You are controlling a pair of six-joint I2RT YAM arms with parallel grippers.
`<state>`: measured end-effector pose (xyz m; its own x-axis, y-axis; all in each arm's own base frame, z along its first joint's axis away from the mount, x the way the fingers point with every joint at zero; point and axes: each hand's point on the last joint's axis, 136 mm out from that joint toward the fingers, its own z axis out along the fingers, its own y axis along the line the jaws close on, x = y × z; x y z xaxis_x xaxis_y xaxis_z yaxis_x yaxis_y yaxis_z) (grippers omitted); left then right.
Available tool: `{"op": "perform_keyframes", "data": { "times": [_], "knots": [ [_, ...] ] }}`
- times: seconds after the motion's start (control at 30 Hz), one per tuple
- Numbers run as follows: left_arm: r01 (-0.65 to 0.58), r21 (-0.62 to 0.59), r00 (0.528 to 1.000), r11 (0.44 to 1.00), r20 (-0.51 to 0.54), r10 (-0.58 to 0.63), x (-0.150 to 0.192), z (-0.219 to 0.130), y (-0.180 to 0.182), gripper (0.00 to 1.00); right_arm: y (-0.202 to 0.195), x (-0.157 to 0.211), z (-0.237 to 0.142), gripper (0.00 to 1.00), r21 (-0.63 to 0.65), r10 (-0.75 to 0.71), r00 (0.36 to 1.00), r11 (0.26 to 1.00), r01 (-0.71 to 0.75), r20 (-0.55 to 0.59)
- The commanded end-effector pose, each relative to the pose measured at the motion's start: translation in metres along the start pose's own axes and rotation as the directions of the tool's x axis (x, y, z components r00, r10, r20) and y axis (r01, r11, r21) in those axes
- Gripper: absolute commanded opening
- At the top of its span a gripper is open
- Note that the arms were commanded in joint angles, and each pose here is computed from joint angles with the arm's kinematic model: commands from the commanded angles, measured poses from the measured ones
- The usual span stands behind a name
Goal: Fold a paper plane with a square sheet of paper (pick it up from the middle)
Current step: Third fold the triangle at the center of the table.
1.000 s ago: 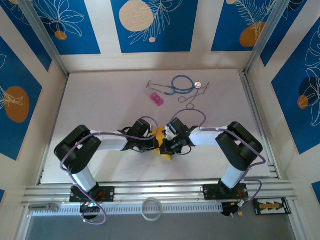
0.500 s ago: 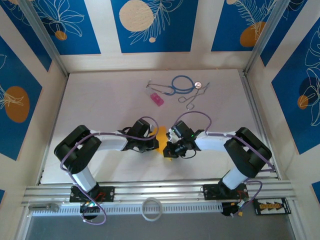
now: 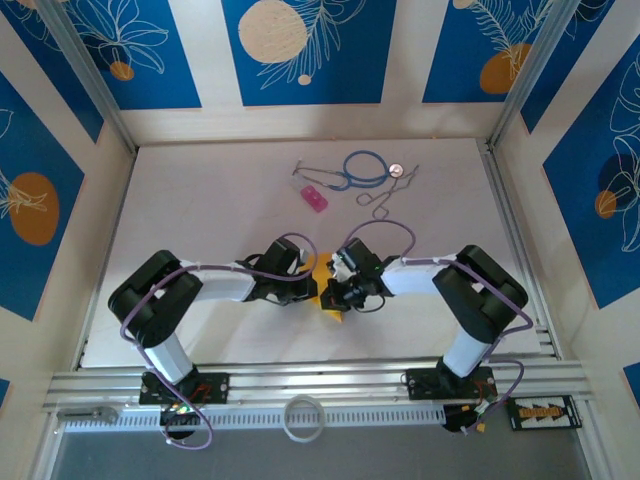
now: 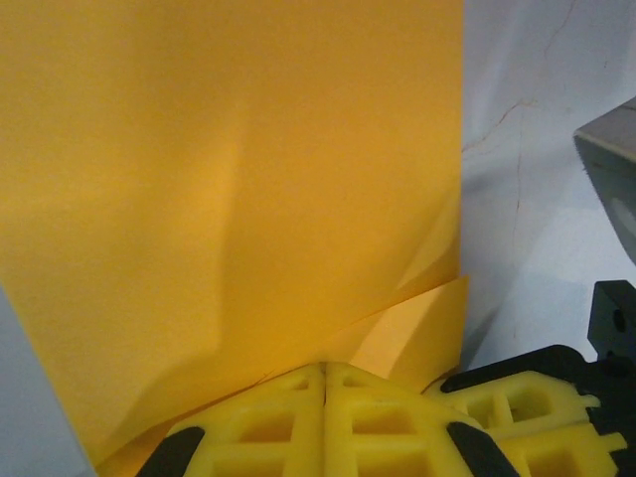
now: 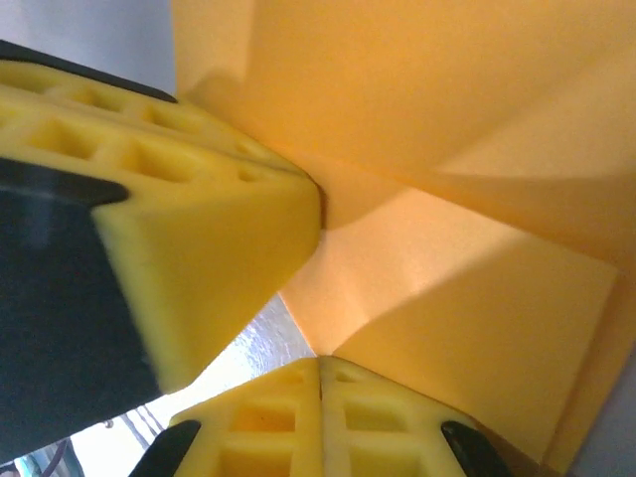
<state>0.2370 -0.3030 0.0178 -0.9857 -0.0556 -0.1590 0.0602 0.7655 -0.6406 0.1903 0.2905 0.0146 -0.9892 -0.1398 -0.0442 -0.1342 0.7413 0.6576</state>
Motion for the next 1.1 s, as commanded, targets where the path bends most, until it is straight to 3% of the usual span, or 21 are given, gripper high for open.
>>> {"op": "perform_keyframes", "data": {
  "times": [0.0,0.33,0.6,0.77,1.07],
  "knots": [
    [0.029,-0.152,0.999,0.988,-0.039,-0.035,0.019,0.005,0.042,0.04,-0.015,0.028,-0.006,0.05,0.023,0.020,0.999,1.000,-0.018,-0.045],
    [0.014,-0.158,0.999,0.987,-0.044,-0.021,0.017,0.006,0.043,0.04,-0.042,0.064,-0.028,0.06,0.020,0.053,0.998,0.998,-0.052,-0.042],
    [-0.020,-0.153,0.999,0.988,-0.050,0.012,0.014,0.006,0.038,0.04,0.000,0.021,-0.047,0.08,-0.085,-0.011,0.996,0.996,0.018,0.086],
    [-0.022,-0.152,0.999,0.988,-0.052,0.014,0.013,0.005,0.036,0.04,0.007,-0.003,-0.033,0.08,-0.085,0.014,0.998,0.996,-0.009,0.057],
    [-0.018,-0.105,0.999,0.994,-0.049,0.013,0.009,-0.001,0.020,0.07,-0.028,0.019,-0.011,0.04,0.000,0.088,0.996,0.996,-0.088,-0.016]
  ]
}}
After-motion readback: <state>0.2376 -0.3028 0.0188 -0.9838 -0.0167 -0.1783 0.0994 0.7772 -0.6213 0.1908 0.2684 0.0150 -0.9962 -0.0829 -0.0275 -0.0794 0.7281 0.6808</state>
